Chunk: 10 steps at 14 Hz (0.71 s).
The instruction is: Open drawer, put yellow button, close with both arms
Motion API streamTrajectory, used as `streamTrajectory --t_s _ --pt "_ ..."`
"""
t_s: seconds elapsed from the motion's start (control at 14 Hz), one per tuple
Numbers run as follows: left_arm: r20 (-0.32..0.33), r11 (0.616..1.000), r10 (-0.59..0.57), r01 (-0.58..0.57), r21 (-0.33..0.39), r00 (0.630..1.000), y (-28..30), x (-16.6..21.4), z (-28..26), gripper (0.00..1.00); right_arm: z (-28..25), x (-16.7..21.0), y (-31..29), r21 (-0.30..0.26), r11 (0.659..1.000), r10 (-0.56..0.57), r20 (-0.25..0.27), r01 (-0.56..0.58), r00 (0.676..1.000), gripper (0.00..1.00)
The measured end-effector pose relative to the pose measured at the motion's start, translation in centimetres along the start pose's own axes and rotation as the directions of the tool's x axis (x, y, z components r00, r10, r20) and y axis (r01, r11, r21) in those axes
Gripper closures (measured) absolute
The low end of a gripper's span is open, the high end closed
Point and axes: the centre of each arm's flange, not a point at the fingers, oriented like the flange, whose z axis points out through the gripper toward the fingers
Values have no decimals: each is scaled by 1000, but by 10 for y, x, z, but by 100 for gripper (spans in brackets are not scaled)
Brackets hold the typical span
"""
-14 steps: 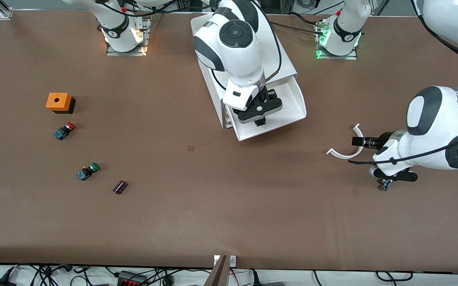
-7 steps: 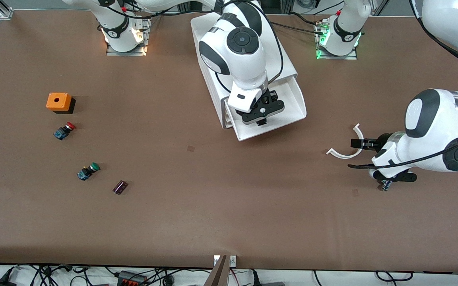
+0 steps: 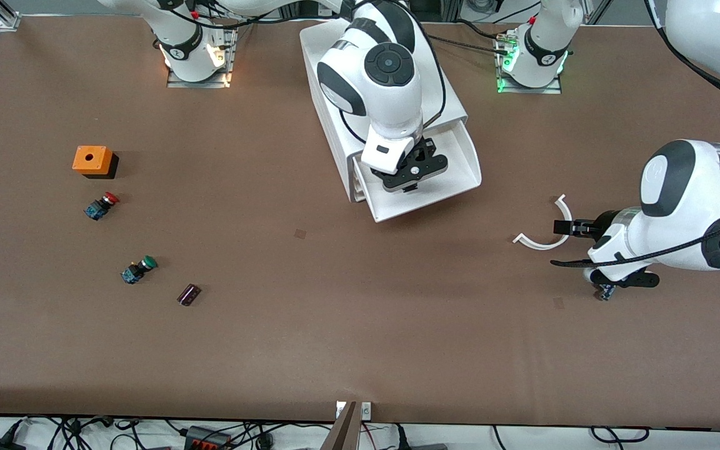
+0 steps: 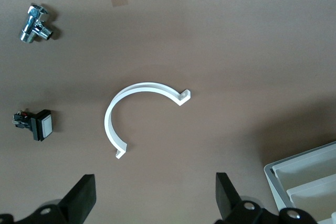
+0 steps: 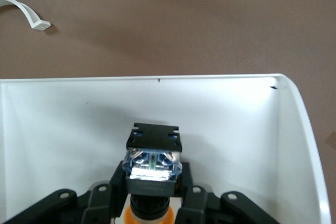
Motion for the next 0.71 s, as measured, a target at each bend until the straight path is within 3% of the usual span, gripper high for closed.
streamTrajectory --t_s 0.07,0.14,0.36,0.5,0.71 --pt "-1 1000 0 0 -1 1000 0 0 0 0 0 0 0 0 1000 0 0 0 1000 57" --pt "-2 1000 1 -1 -3 1000 1 0 -1 0 -1 0 0 0 1000 0 -1 0 1000 51" --pt "-21 1000 8 -9 -21 1000 7 2 -3 0 -7 2 -1 7 1000 0 -13 0 1000 22" --pt "-30 999 9 -10 -41 1000 10 3 -4 0 -26 8 -2 23 1000 3 -48 -2 999 2" --pt "-66 995 -19 12 -102 998 21 7 -7 0 -61 27 23 13 999 43 -103 -42 994 0"
